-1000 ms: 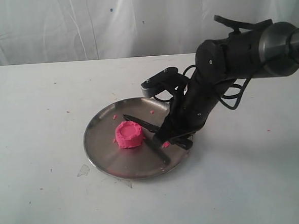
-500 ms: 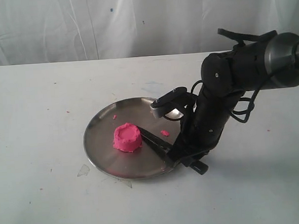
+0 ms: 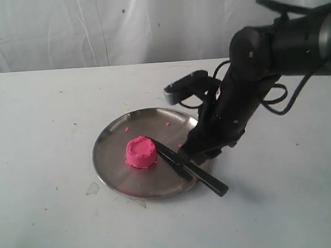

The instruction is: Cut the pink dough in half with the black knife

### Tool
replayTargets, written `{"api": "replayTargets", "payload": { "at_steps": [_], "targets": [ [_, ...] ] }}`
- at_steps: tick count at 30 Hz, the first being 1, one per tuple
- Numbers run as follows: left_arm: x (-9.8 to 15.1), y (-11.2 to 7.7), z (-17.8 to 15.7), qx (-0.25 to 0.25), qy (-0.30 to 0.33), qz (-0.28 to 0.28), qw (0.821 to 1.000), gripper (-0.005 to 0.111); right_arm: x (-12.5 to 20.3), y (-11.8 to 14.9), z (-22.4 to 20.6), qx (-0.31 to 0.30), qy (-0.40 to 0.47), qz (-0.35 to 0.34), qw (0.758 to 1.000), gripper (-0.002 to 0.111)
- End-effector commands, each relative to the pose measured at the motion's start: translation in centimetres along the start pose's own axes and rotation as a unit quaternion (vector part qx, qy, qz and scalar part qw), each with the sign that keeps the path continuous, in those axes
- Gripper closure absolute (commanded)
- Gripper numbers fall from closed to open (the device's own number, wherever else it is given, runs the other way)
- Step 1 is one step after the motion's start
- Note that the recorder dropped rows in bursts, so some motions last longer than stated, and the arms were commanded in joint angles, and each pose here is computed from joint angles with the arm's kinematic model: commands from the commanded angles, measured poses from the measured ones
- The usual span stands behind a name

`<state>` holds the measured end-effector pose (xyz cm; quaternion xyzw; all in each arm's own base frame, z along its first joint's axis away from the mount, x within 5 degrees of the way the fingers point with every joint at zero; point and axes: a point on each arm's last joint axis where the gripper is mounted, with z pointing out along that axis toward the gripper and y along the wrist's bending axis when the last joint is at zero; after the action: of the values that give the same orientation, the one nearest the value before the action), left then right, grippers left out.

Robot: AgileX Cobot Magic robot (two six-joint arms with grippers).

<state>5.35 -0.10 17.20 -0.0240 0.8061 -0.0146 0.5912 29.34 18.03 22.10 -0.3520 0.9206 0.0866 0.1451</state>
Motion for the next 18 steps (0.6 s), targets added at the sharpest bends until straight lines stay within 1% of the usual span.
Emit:
{"api": "replayTargets", "payload": {
  "at_steps": [1,3,5,7,9,10,12,14,15,16,17,18],
  "targets": [
    [0.0,0.0,0.0,-0.001,-0.003,-0.002,1.000,0.107,-0.2,0.4,-5.2,0.021,-0.062,-0.015,0.998,0.070],
    [0.0,0.0,0.0,-0.001,-0.003,-0.002,1.000,0.107,-0.2,0.2,-7.3,0.061,-0.102,-0.038,0.992,0.073],
    [0.0,0.0,0.0,-0.001,-0.003,-0.002,1.000,0.107,-0.5,-0.6,-9.0,0.119,-0.151,-0.029,0.981,0.074],
    [0.0,0.0,0.0,-0.001,-0.003,-0.002,1.000,0.107,-0.8,-2.1,-10.0,0.179,-0.186,0.011,0.966,0.074],
    [0.0,0.0,0.0,-0.001,-0.003,-0.002,1.000,0.107,-0.6,-4.4,-10.3,0.234,-0.194,0.062,0.950,0.074],
    [0.0,0.0,0.0,-0.001,-0.003,-0.002,1.000,0.107,-0.2,-5.7,-9.9,0.247,-0.187,0.101,0.945,0.074],
    [0.0,0.0,0.0,-0.001,-0.003,-0.002,1.000,0.107,0.8,-8.0,-8.6,0.248,-0.145,0.160,0.944,0.074],
    [0.0,0.0,0.0,-0.001,-0.003,-0.002,1.000,0.107,2.5,-10.2,-6.1,0.222,-0.058,0.203,0.952,0.074],
    [0.0,0.0,0.0,-0.001,-0.003,-0.002,1.000,0.107,3.4,-10.7,-4.7,0.183,-0.003,0.206,0.961,0.074],
    [0.0,0.0,0.0,-0.001,-0.003,-0.002,1.000,0.107,4.4,-10.5,-3.3,0.120,0.059,0.195,0.972,0.074],
    [0.0,0.0,0.0,-0.001,-0.003,-0.002,1.000,0.107,4.9,-10.0,-2.4,0.056,0.101,0.176,0.978,0.074],
    [0.0,0.0,0.0,-0.001,-0.003,-0.002,1.000,0.107,5.2,-9.1,-1.4,-0.031,0.122,0.157,0.979,0.074]
  ]
}}
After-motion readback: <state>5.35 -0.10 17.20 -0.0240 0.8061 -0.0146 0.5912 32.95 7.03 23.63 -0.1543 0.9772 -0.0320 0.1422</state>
